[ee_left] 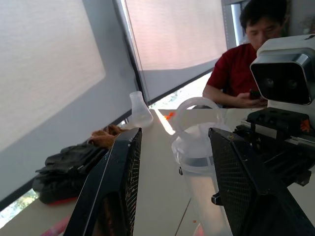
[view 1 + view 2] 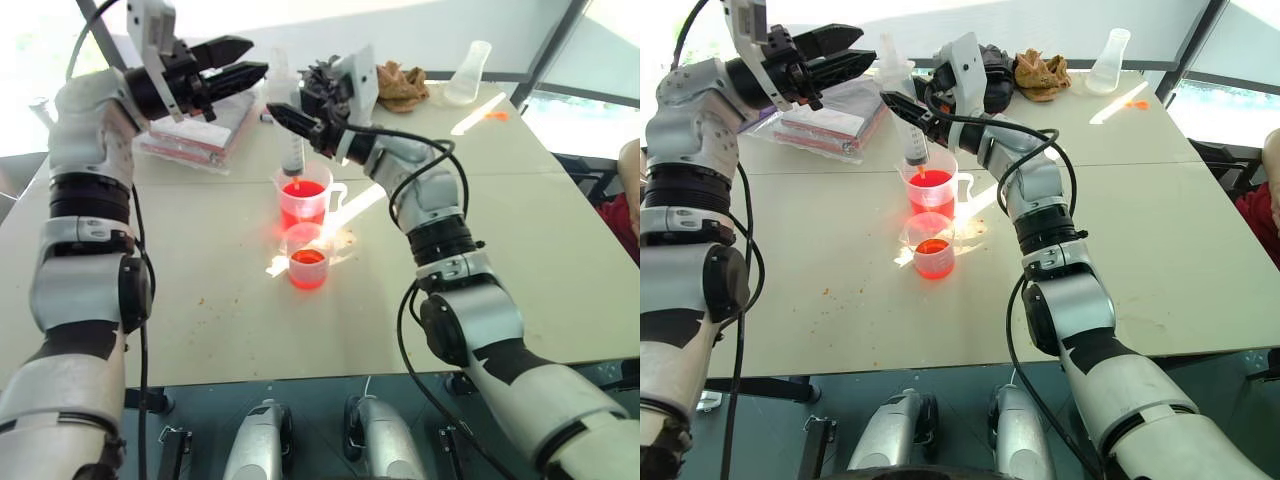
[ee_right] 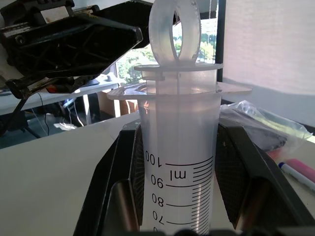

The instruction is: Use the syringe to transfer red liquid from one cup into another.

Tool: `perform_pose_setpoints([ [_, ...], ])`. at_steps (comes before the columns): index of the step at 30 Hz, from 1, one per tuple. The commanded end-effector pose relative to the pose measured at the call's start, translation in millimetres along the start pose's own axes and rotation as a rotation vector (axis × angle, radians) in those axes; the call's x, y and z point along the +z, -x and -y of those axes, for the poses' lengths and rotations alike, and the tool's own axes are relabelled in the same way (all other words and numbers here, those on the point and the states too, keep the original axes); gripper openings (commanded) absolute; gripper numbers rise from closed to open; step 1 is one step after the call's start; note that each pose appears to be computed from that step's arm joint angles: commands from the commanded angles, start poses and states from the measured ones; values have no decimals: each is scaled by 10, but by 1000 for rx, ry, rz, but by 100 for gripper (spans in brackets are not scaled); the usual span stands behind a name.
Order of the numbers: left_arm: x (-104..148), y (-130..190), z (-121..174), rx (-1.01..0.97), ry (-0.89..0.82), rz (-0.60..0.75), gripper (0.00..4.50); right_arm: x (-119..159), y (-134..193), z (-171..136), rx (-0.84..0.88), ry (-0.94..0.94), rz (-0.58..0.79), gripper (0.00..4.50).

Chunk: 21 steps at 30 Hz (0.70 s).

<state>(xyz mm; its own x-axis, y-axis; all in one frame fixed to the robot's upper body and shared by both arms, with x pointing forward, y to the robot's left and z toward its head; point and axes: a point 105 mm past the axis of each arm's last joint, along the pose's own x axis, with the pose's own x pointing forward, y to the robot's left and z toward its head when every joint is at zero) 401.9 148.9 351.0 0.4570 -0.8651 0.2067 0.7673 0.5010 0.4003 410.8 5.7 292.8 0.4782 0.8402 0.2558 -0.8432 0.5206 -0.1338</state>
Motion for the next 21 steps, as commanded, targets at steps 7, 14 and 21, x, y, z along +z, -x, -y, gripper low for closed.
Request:
perform_pose_setpoints([
  [7,18,-166,53,-31,-87,-17,225,122,-69,-171,42,42,45,141],
  [14,-215,-251,153,-67,-50,-64,199,43,-29,-203,43,26,33,141],
  [21,-278,-317,200,-72,-37,-53,2,-82,-8,-219,23,0,15,141],
])
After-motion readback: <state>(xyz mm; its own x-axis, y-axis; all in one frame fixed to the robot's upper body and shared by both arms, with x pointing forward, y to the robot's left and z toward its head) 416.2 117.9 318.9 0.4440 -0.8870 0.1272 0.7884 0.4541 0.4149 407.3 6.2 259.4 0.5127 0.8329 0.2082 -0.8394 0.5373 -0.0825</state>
